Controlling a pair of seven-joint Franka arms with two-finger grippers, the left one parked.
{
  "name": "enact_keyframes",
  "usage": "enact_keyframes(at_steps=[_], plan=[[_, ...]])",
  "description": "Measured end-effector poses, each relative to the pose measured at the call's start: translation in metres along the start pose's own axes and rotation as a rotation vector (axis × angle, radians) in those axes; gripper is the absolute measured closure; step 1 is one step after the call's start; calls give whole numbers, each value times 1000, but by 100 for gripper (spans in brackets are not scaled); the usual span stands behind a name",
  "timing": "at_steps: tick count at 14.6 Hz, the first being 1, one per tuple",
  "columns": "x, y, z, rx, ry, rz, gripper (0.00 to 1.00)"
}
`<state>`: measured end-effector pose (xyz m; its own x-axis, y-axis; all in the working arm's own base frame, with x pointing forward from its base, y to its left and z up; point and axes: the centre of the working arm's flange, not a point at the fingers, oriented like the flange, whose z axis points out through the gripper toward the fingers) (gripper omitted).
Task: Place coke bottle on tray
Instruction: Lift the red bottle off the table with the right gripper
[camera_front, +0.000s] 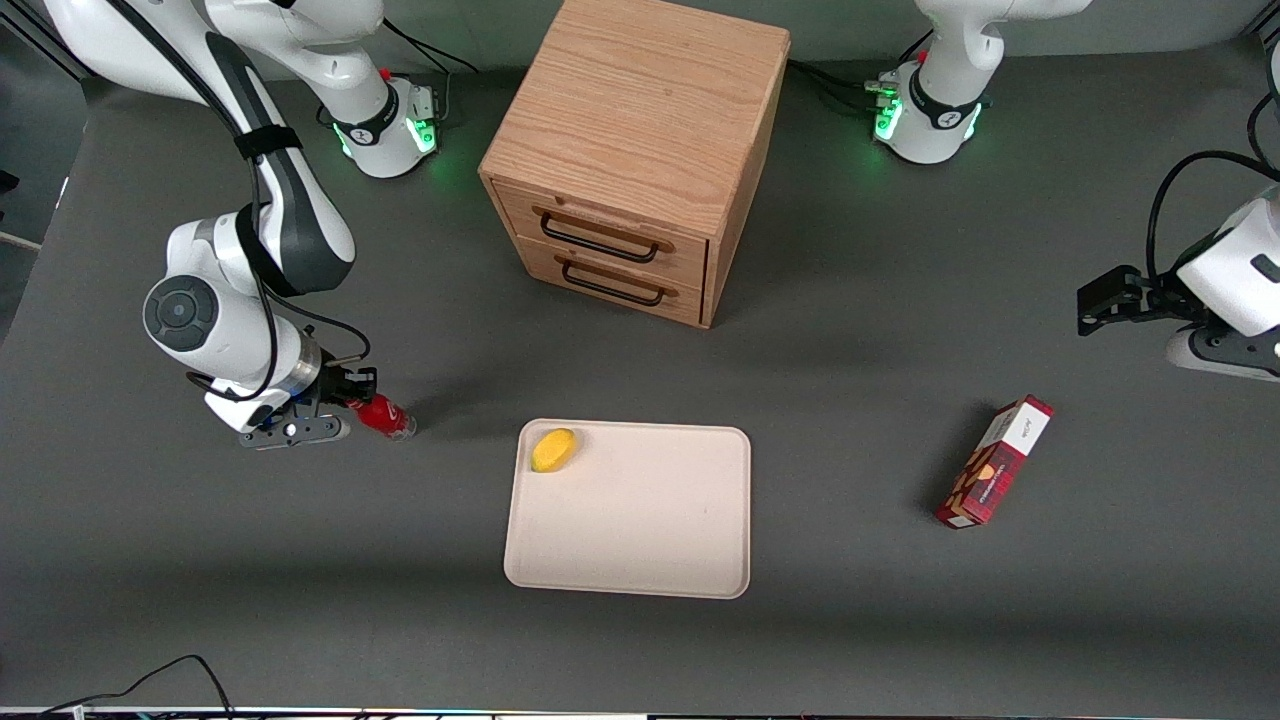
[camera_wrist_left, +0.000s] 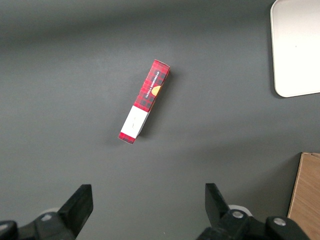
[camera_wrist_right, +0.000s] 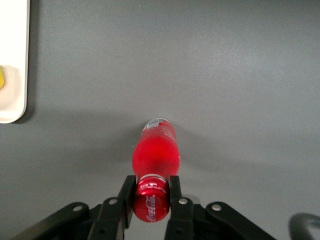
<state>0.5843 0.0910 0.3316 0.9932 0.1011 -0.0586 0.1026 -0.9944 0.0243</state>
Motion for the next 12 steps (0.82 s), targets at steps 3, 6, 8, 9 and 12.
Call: enact_keyframes(at_steps=[3,6,8,9,12], plan=[[6,2,-22,-6,-13,5,69],[13,13,-98,-21,-73,25,69],[12,20,-155,-26,-78,39,69],[9,22,-183,-27,-83,46,69],[-4,28,-253,-2,-79,63,69]])
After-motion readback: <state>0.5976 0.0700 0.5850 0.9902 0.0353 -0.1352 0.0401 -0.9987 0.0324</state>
